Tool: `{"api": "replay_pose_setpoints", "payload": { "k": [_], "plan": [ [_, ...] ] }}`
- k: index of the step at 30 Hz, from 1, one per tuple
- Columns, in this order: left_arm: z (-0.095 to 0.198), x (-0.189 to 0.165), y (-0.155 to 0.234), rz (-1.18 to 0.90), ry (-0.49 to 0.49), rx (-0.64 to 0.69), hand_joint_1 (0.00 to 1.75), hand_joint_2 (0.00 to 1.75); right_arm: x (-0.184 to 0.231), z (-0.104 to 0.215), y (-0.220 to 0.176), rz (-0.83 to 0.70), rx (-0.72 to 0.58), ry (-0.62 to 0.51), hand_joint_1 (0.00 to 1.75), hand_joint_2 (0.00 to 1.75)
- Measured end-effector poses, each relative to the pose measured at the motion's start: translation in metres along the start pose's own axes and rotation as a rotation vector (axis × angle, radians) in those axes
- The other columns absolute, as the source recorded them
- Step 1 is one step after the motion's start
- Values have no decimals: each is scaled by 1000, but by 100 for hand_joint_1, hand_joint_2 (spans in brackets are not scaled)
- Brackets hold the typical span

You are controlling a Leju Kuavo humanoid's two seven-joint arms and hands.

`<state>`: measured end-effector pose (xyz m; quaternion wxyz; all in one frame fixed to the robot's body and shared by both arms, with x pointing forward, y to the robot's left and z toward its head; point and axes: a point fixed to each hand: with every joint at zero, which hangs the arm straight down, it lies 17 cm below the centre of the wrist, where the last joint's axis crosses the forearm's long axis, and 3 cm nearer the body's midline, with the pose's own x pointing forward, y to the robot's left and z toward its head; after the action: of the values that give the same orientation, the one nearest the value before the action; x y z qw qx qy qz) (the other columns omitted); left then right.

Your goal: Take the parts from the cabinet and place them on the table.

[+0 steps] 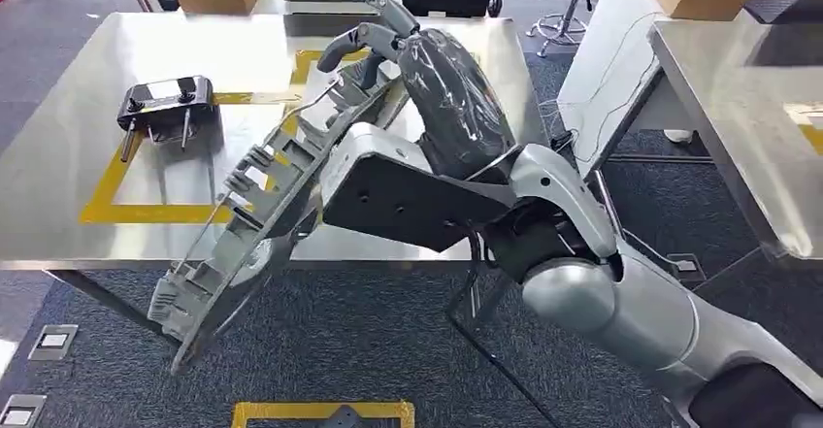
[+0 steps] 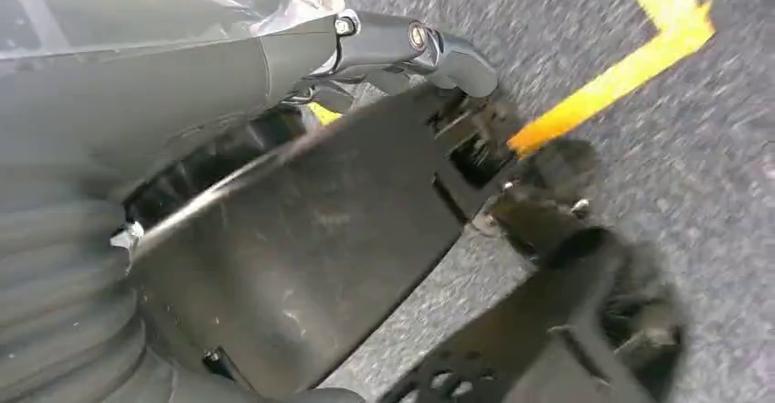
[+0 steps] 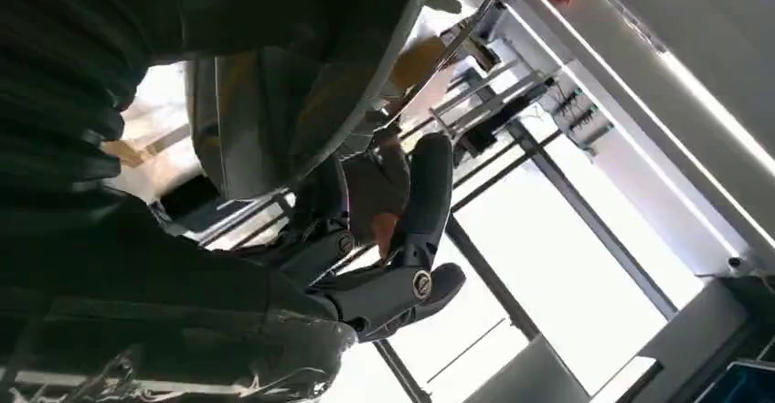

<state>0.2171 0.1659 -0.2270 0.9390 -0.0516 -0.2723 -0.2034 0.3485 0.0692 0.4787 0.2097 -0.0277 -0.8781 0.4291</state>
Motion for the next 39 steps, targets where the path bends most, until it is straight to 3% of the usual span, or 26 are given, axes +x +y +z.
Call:
{"api": "replay_pose_setpoints", "payload": {
  "k": [39],
  "plan": [
    [1, -5, 7, -38, 9, -1, 0, 175, -23, 1, -5, 19, -4, 63, 175, 175]
  ]
}}
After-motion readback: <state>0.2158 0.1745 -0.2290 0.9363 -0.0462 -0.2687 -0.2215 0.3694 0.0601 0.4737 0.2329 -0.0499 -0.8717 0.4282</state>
